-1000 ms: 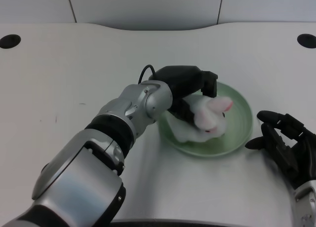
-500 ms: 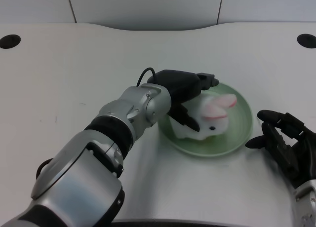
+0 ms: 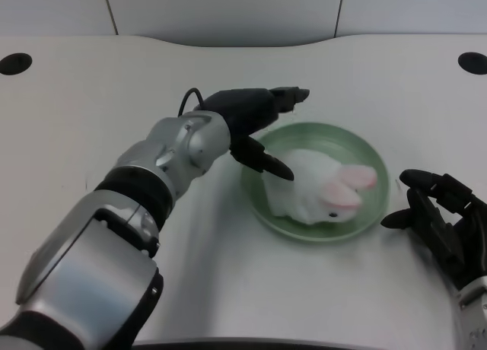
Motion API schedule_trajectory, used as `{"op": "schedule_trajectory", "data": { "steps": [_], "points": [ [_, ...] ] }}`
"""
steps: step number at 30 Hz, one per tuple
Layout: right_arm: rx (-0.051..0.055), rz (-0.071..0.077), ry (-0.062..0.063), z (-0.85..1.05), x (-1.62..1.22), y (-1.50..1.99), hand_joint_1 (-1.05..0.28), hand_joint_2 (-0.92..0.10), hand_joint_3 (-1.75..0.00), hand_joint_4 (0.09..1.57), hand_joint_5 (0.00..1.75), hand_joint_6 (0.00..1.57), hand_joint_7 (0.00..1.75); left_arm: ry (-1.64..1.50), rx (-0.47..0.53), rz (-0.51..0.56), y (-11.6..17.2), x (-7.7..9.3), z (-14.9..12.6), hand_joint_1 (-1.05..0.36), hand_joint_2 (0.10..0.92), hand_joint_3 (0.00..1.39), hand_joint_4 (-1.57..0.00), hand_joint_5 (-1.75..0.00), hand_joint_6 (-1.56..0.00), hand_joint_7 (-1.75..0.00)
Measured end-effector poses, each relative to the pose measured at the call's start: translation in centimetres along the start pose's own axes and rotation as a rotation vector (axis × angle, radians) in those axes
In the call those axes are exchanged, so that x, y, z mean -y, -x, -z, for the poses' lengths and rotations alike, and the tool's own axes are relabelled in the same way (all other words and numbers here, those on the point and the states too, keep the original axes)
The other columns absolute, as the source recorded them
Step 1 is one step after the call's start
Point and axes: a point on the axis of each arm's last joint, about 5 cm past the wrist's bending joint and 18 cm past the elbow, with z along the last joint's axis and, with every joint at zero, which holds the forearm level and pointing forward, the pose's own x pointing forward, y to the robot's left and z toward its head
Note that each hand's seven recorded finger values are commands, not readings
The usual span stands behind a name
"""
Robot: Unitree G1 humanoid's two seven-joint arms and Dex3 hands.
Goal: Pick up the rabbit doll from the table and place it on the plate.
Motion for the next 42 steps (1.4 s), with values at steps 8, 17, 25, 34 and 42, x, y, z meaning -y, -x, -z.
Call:
{"op": "schedule_trajectory", "data": {
  "steps": [8, 17, 25, 34, 42],
  "points": [
    [-0.007, 0.001, -0.007, -0.04, 0.15, -0.06, -0.24, -0.91, -0.19, 0.95, 1.09, 0.91, 0.58, 0.224, 0.063, -0.081, 2.7, -3.4, 3.3, -0.77, 0.921, 0.21, -0.03, -0.03, -0.08, -0.07],
    [0.0, -0.02, 0.007, -0.56, 0.19, -0.53, -0.26, -0.92, -0.22, 0.94, 1.11, 0.91, 0.57, 0.595, 0.051, -0.237, 7.1, -0.2, 8.8, -0.68, 0.921, 0.48, -0.01, -1.22, 0.0, -0.57],
    [-0.001, -0.029, 0.019, -0.72, -0.09, -0.83, -0.25, -0.91, -0.26, 0.94, 1.17, 0.93, 0.58, 0.848, 0.067, -0.391, 11.1, 2.8, 11.1, -0.61, 0.921, 0.43, -0.24, -1.32, -0.15, -0.66],
    [-0.033, -0.014, 0.003, -0.76, -0.16, -1.05, -0.22, -0.9, -0.23, 0.91, 1.22, 0.91, 0.57, 1.16, -0.086, -0.496, 16.7, 10.1, 12.2, -0.54, 0.921, 0.45, -0.48, -1.6, -0.43, -0.95],
    [-0.033, -0.011, 0.02, -1.03, 0.1, -1.13, -0.24, -0.9, -0.21, 0.88, 1.24, 0.87, 0.63, 1.293, -0.163, -0.552, 17.9, 13.3, 11.2, -0.53, 0.921, 0.49, -0.4, -1.74, -0.36, -1.09]
  ]
}}
